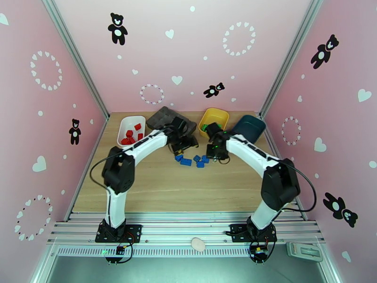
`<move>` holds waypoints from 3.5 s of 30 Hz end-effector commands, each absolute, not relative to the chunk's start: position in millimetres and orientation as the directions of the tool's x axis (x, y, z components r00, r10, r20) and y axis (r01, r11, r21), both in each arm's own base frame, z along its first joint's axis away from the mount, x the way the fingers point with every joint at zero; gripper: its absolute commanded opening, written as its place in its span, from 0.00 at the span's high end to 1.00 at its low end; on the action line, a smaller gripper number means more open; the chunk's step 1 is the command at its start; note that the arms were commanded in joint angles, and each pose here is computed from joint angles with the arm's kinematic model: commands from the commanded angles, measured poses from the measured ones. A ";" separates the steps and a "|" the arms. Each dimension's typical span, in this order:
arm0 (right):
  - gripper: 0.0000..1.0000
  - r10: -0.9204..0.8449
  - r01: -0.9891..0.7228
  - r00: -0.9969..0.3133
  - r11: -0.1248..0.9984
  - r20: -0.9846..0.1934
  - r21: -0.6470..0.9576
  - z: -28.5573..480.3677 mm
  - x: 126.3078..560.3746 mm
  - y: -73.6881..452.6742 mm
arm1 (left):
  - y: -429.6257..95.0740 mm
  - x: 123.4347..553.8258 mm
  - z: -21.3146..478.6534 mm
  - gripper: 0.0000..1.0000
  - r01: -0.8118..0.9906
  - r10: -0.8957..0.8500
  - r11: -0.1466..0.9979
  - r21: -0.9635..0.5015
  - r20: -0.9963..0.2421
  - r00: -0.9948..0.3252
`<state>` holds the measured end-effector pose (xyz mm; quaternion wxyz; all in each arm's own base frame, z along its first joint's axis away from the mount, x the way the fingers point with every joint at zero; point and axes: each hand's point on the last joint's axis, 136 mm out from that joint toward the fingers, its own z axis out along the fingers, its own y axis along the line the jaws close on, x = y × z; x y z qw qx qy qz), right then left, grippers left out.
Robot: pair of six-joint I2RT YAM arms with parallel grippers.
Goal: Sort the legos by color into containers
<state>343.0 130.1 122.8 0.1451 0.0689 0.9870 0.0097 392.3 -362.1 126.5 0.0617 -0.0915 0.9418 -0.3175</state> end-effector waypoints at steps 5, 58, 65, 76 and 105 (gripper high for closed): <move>0.69 0.266 0.309 -0.881 0.950 -0.392 -0.049 145.3 377.9 47.2 | -426.0 400.0 158.3 0.11 -0.047 -0.087 0.667 -0.744 -0.015 -0.996; 0.39 0.162 0.097 -0.908 0.979 -0.386 0.182 158.5 438.6 122.4 | -249.2 411.7 151.9 0.11 -0.282 -0.393 0.870 -0.404 -0.223 -0.892; 0.40 -0.079 -0.146 -0.943 0.971 -0.324 0.189 139.0 397.3 214.4 | -212.8 386.9 128.5 0.11 -0.377 -0.466 0.849 -0.371 -0.188 -0.865; 0.32 -0.368 -0.404 -0.907 0.898 -0.207 0.176 82.5 364.7 311.5 | -141.8 350.3 113.2 0.10 -0.521 -0.602 0.771 -0.366 -0.153 -0.784; 0.49 -0.461 -0.471 -0.872 0.882 -0.164 0.029 30.4 392.2 340.5 | -124.3 331.9 111.9 0.09 -0.516 -0.579 0.788 -0.336 -0.119 -0.807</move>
